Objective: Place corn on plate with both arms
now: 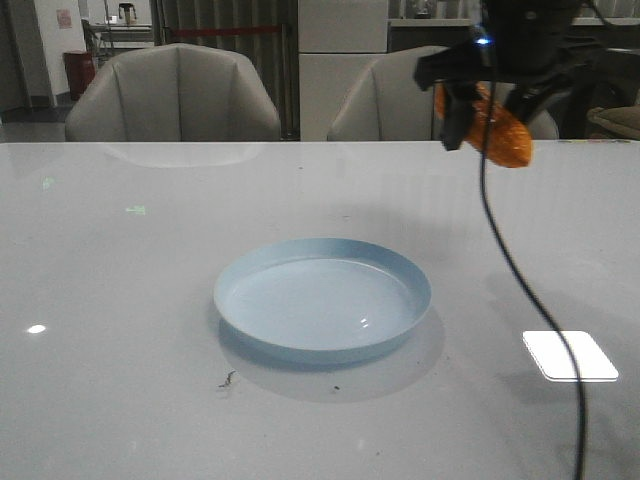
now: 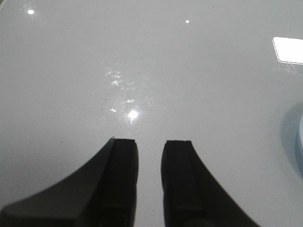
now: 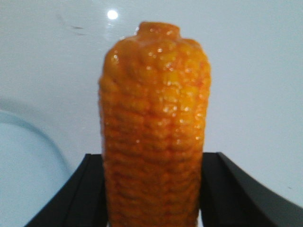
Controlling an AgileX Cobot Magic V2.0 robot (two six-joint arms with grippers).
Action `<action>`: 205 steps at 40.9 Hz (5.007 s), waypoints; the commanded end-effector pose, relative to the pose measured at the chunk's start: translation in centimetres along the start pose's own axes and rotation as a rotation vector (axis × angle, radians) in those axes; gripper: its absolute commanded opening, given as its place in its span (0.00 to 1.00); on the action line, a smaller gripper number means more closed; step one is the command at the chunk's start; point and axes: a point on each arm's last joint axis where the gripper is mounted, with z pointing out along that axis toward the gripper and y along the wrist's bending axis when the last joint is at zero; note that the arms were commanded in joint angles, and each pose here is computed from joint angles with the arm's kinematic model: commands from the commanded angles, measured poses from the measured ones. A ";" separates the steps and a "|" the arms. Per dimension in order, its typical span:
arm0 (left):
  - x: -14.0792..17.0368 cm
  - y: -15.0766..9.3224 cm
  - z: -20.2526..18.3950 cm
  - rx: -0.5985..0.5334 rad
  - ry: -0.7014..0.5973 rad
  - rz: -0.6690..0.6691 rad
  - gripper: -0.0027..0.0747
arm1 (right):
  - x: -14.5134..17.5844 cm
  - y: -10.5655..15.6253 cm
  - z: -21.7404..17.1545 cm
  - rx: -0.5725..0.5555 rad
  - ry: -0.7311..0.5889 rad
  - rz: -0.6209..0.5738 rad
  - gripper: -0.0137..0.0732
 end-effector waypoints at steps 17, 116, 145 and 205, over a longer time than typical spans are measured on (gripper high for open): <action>-1.5 -0.1 -0.7 0.002 -0.103 -0.022 0.33 | 2.1 12.4 2.5 -0.144 0.065 -0.261 0.64; -1.4 -0.1 -0.6 0.003 -0.093 -0.022 0.16 | 23.2 -4.1 -22.3 0.087 -0.412 0.289 0.80; -1.0 -0.3 -1.4 0.008 -0.179 -0.007 0.16 | 23.2 -4.1 -22.3 0.087 -0.412 0.289 0.80; 15.0 0.0 -2.7 -0.008 -0.596 0.119 0.16 | 23.1 -4.1 -22.3 0.087 -0.415 0.288 0.80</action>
